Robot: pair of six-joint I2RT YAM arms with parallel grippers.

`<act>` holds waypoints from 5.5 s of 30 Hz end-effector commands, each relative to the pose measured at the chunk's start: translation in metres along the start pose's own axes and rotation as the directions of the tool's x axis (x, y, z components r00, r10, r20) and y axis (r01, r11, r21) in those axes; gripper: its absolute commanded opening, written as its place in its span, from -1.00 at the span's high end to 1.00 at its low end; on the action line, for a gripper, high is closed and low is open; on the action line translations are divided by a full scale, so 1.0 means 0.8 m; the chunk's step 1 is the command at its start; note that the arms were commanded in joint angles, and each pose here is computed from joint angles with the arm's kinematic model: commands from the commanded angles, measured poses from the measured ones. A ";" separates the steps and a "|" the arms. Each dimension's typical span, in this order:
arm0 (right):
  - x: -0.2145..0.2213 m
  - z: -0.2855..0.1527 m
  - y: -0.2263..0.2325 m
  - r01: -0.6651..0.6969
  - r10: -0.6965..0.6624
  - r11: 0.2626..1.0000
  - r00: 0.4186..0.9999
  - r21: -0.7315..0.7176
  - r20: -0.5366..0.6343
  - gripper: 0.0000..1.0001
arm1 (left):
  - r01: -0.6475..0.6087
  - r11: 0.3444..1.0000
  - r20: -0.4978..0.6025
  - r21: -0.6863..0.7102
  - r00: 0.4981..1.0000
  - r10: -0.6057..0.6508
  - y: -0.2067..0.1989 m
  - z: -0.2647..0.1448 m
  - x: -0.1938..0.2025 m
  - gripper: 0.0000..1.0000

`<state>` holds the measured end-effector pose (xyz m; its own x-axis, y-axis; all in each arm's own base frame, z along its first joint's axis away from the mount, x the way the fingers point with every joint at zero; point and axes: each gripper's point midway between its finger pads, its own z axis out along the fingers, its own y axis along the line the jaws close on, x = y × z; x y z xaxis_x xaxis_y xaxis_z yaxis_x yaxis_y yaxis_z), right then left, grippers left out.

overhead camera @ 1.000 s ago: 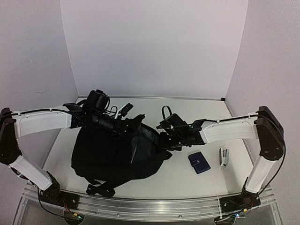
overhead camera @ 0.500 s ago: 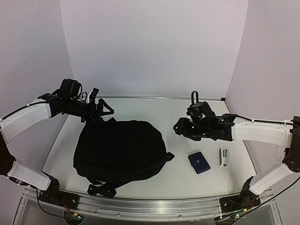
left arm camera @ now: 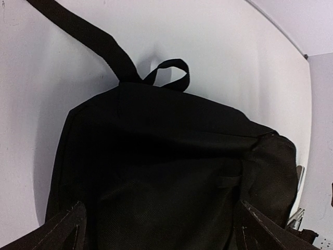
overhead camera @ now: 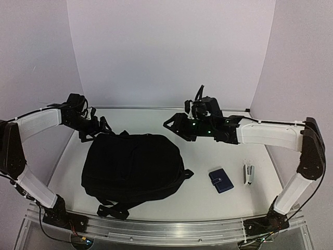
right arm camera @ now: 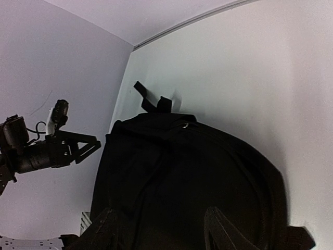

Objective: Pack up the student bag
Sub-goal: Zip the student bag at the center of the board.

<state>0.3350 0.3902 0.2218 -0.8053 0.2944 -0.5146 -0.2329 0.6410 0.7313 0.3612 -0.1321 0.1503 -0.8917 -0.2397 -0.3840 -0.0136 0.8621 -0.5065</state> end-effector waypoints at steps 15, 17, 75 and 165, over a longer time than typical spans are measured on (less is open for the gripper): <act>0.027 0.155 0.039 -0.309 0.273 0.916 0.947 -0.253 -0.169 0.05 | -0.088 0.996 -0.044 -0.033 0.995 0.087 0.017 0.053 -0.020 -0.32; 0.029 0.167 0.029 -0.327 0.297 0.916 0.942 -0.232 -0.156 0.07 | -0.087 0.996 -0.043 -0.031 0.995 0.086 0.018 0.054 -0.018 -0.16; -0.024 0.171 0.022 -0.375 0.394 0.901 0.918 -0.218 0.049 1.00 | -0.028 0.984 0.040 -0.174 0.999 0.035 0.052 0.037 -0.016 1.00; 0.107 -0.014 -0.056 -0.368 0.347 0.924 0.922 -0.108 -0.172 1.00 | -0.023 0.974 0.123 0.223 0.992 -0.005 -0.201 0.002 0.003 -0.72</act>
<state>0.2714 0.3736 0.1300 -0.9168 0.3836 -0.1109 0.0770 0.4422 0.8936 0.3705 -0.2243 0.2054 -0.8261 -0.2031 -0.5257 0.0853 0.8770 -0.4729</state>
